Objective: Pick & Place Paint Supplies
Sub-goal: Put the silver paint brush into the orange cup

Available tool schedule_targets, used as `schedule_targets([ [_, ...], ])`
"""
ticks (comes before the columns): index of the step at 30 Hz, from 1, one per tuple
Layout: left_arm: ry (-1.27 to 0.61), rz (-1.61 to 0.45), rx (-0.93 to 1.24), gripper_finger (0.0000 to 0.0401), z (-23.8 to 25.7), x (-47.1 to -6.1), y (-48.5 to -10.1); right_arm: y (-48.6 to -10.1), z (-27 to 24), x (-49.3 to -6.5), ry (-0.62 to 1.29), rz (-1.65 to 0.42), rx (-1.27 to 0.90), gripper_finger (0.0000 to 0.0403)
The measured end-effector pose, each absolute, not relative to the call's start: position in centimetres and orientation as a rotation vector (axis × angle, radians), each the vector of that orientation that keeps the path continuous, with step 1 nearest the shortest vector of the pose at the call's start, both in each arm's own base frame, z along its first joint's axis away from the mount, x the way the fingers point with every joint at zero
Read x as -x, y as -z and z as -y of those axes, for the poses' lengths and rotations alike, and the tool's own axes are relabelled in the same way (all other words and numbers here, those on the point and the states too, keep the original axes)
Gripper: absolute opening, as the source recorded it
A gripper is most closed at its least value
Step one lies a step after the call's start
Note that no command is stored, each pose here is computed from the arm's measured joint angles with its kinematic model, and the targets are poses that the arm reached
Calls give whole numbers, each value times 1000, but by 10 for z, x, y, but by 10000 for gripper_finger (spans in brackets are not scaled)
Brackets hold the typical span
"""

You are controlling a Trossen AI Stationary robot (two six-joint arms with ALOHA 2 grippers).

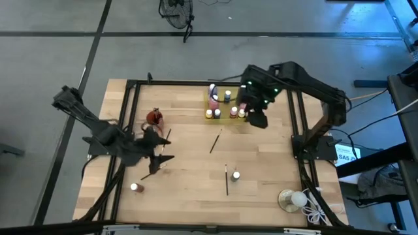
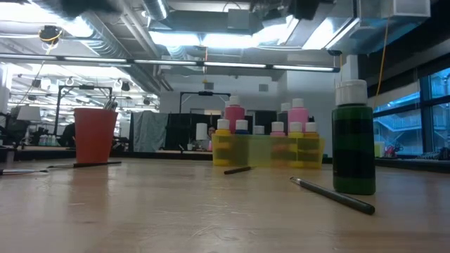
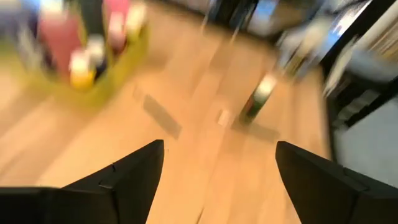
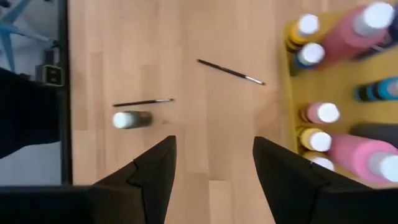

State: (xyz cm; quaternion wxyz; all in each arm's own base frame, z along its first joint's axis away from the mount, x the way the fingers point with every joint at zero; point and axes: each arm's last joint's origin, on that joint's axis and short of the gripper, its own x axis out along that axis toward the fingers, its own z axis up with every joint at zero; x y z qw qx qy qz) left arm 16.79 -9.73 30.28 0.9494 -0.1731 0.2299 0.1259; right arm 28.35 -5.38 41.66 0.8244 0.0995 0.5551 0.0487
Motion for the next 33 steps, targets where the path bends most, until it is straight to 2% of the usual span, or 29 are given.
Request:
schedule_targets([
  [8,-298,-1048,381,286,112,-173,-245,-427,21,-277,-197,-1147,-144,215],
  [11,-319,-1187,441,283,118,-180,-229,-426,15,-278,-217,-1145,-131,215],
  [18,-424,-1388,616,281,115,-202,-200,-426,8,-281,-240,-1131,-110,215],
  [24,-481,-1537,680,281,98,-222,-175,-426,8,-281,-235,-1131,-109,215],
  [28,-525,-1572,701,281,86,-231,-164,-426,7,-281,-233,-1133,-116,215],
  [33,-441,-1513,682,281,81,-247,-154,-426,2,-281,-245,-1137,-113,215],
])
